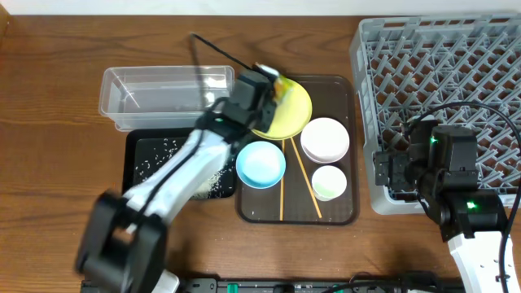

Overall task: Sort waste into correct bins and load items into the dishwasher rack
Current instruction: 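Tilt the yellow plate with left gripper, sliding tissue and wrapper into clear bin, then move the left gripper to the white cup and grasp it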

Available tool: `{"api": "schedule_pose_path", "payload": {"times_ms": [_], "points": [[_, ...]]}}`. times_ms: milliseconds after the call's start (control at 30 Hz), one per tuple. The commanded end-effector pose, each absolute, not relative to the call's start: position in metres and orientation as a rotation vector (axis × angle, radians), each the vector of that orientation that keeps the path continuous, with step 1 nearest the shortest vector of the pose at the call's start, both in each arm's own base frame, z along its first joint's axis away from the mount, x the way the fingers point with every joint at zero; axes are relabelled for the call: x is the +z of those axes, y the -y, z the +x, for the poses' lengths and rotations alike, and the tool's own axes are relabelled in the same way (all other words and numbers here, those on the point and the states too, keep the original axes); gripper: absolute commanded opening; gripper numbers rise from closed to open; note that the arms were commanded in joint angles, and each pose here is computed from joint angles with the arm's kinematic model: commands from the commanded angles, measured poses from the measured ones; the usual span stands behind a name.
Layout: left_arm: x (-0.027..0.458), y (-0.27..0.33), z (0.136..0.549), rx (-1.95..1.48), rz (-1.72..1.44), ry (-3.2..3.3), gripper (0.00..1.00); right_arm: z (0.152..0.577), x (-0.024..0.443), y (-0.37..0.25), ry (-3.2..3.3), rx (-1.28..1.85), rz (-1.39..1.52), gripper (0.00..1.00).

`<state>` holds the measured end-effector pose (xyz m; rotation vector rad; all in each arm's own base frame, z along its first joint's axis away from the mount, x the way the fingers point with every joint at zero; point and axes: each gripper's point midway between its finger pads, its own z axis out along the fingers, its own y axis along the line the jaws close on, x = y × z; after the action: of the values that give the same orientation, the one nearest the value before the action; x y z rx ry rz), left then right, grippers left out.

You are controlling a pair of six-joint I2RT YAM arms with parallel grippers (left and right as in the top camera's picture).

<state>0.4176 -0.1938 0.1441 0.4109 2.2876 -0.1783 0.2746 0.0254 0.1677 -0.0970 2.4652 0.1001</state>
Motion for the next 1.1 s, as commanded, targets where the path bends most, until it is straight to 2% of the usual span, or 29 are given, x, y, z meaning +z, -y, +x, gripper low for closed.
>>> {"api": "schedule_pose_path", "payload": {"times_ms": [0,300,500,533,567,633,867,1033,1067], "points": [[0.167,0.165,0.424,-0.166,0.280,-2.268,0.06,0.277,0.175,-0.029,-2.447,0.117,-0.096,0.99],[0.156,0.061,0.448,-0.055,-0.021,-2.309,0.06,0.277,0.175,-0.029,-2.448,0.117,-0.096,0.99],[0.134,0.027,0.453,-0.009,-0.112,-2.356,0.06,0.277,0.175,-0.029,-2.448,0.117,-0.096,0.99],[0.131,0.025,0.453,-0.006,-0.117,-2.362,0.09,0.277,0.175,-0.029,-2.448,0.117,-0.096,0.99],[0.130,0.025,0.453,-0.006,-0.117,-2.366,0.17,0.277,0.175,-0.029,-2.448,0.117,-0.096,0.99],[0.131,0.025,0.454,-0.006,-0.117,-2.362,0.43,0.277,0.175,-0.029,-2.448,0.117,-0.096,0.99],[0.165,0.029,0.445,-0.023,-0.105,-2.302,0.46,0.278,0.176,-0.029,-2.445,0.117,-0.096,0.99],[0.173,0.066,0.403,-0.058,0.014,-2.392,0.46,0.278,0.176,-0.029,-2.445,0.117,-0.096,0.99],[0.169,0.074,0.391,-0.062,0.049,-2.431,0.50,0.278,0.176,-0.029,-2.445,0.117,-0.096,0.99]]}}
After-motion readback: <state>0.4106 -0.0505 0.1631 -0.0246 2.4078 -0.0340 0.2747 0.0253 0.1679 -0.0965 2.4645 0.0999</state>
